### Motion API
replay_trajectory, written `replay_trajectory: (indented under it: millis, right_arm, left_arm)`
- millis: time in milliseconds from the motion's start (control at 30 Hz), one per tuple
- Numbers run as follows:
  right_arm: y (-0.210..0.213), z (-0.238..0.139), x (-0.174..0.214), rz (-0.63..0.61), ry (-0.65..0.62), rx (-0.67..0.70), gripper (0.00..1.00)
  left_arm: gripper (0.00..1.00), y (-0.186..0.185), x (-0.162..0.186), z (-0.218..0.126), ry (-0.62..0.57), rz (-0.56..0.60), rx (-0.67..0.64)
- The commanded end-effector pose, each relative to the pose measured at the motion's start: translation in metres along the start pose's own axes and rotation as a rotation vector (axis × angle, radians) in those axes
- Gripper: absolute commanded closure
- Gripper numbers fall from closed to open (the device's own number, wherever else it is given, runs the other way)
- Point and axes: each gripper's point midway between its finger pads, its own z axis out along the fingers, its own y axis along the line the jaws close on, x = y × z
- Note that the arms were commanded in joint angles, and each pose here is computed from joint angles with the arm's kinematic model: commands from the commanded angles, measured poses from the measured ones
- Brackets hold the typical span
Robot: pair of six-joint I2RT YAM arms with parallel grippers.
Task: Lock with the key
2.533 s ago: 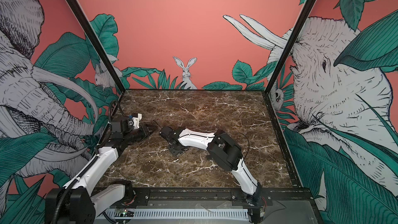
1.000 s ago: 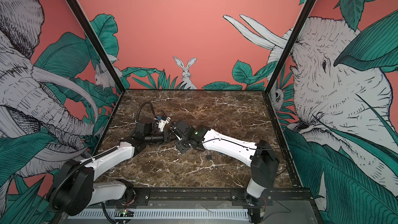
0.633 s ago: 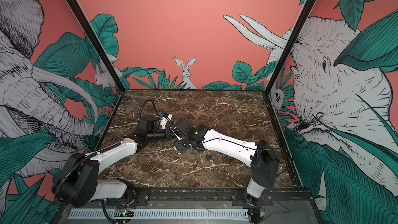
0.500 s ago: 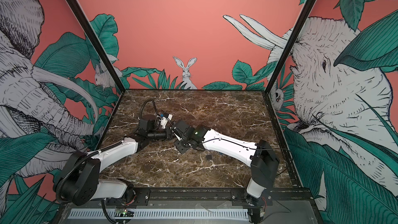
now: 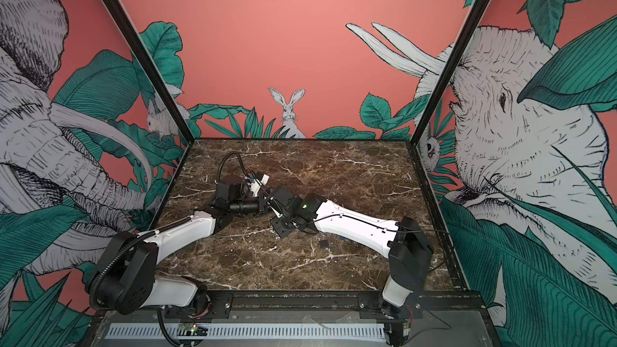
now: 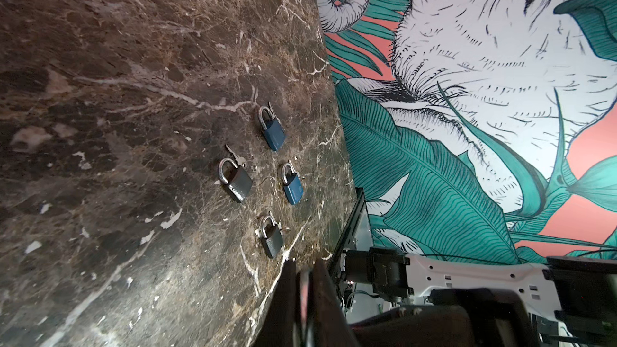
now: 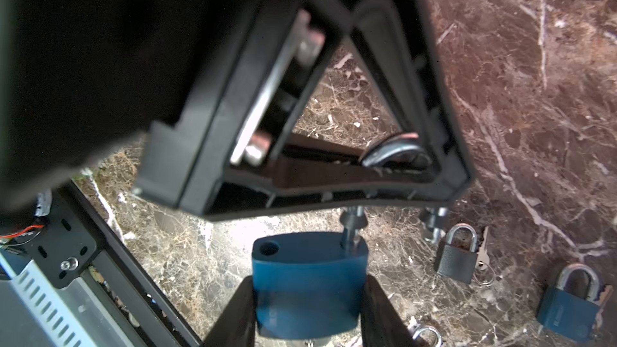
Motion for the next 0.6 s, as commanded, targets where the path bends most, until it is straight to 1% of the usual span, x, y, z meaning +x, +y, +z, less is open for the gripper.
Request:
replay_trajectory:
  millis: [0, 100, 133, 167, 200, 233, 300, 367, 500, 567]
  right_arm:
    - [0.006, -0.018, -0.02, -0.005, -0.09, -0.031, 0.93]
    - [0.005, -0.015, -0.019, 0.002, -0.094, -0.027, 0.94]
    - [0.005, -0.013, -0.018, 0.007, -0.094, -0.029, 0.91]
    - [0.005, -0.012, -0.018, 0.012, -0.094, -0.031, 0.81]
    - [0.005, -0.022, -0.022, 0.023, -0.124, -0.041, 0.69]
    - [0.005, -0.023, -0.021, 0.031, -0.13, -0.053, 0.62]
    - [0.004, -0.025, -0.02, 0.058, -0.145, -0.083, 0.51]
    - [-0.001, -0.03, -0.018, 0.107, -0.175, -0.122, 0.48]
    - [-0.011, -0.047, -0.023, 0.227, -0.313, -0.283, 0.47]
    - [-0.017, -0.056, -0.025, 0.266, -0.383, -0.337, 0.45]
  left_arm:
    - [1.0, 0.001, -0.003, 0.003, -0.009, 0.023, -0.001]
    - [1.0, 0.0, -0.004, 0.003, -0.018, 0.015, 0.006]
    - [1.0, 0.0, -0.004, 0.002, -0.024, 0.012, 0.009]
    - [1.0, 0.0, -0.005, 0.002, -0.031, 0.007, 0.009]
    - [1.0, -0.001, -0.006, 0.001, -0.041, 0.002, 0.011]
    - [1.0, -0.002, -0.008, 0.001, -0.052, -0.002, 0.015]
    - [1.0, -0.003, -0.012, -0.001, -0.079, -0.012, 0.013]
    - [1.0, -0.003, -0.016, -0.004, -0.111, -0.023, 0.0]
    - [1.0, -0.006, -0.026, -0.011, -0.185, -0.018, -0.016]
    - [1.0, -0.008, -0.029, -0.013, -0.198, -0.02, -0.018]
